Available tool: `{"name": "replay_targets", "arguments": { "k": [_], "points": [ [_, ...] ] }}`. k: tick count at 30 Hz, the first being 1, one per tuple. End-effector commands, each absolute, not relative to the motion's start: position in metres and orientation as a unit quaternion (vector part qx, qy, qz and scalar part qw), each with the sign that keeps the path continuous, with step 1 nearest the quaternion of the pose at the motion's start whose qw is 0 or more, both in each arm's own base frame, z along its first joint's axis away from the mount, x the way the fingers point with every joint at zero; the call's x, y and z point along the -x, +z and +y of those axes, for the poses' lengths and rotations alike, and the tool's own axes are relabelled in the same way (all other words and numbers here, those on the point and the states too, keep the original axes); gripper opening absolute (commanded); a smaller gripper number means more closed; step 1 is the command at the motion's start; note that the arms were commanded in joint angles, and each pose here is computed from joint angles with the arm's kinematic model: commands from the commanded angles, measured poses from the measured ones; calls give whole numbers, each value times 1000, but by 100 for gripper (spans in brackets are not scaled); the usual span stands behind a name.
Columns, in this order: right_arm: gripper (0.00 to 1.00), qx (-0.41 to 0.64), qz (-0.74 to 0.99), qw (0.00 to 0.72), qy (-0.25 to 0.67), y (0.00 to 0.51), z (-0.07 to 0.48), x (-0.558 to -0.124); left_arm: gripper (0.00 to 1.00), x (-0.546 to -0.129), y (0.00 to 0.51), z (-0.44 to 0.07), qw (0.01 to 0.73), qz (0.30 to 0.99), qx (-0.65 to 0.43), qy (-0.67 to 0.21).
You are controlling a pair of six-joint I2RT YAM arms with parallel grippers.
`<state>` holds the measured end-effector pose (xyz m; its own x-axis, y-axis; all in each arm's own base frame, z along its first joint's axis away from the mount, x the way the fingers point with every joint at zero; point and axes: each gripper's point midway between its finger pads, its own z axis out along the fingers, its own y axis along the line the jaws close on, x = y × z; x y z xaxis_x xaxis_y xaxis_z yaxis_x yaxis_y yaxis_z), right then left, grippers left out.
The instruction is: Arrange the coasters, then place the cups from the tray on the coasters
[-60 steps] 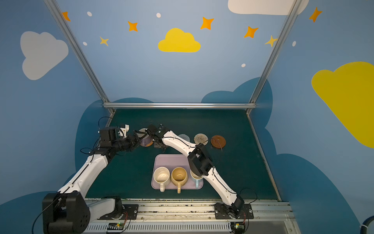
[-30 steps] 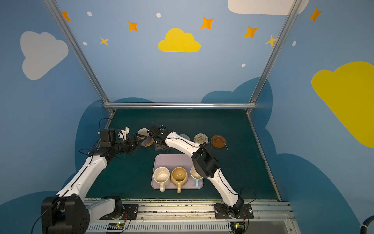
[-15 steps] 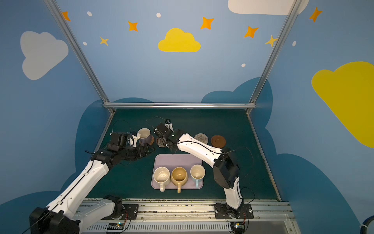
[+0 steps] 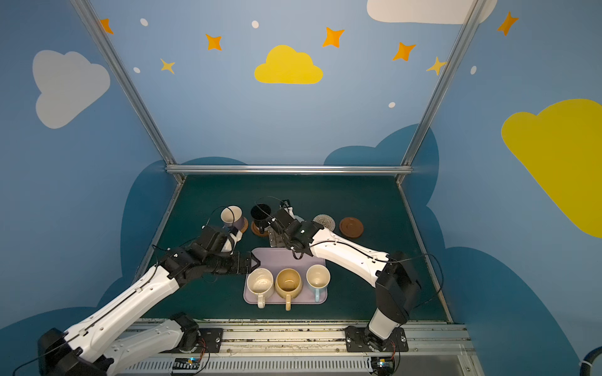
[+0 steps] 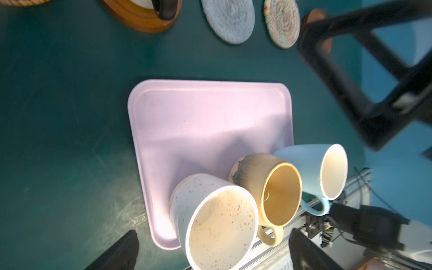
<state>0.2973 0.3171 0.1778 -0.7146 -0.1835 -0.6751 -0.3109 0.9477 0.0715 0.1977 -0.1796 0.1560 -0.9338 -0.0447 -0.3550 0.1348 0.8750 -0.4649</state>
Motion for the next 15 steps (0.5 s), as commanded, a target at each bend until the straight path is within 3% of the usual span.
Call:
{"name": "replay_targets", "arguments": {
  "k": [1,7,15],
  "points": [
    [96,118,912,372,123,192,314,-298,100,-189,149,-175,179,957,-12,-227],
    [96,109,914,368,134,193,301,-293,100,-168,135,-189,150,966,-45,-206],
    [95,178,887,352,240,206,324,-265,100,-148,115,-190,132,976,-61,-162]
  ]
}}
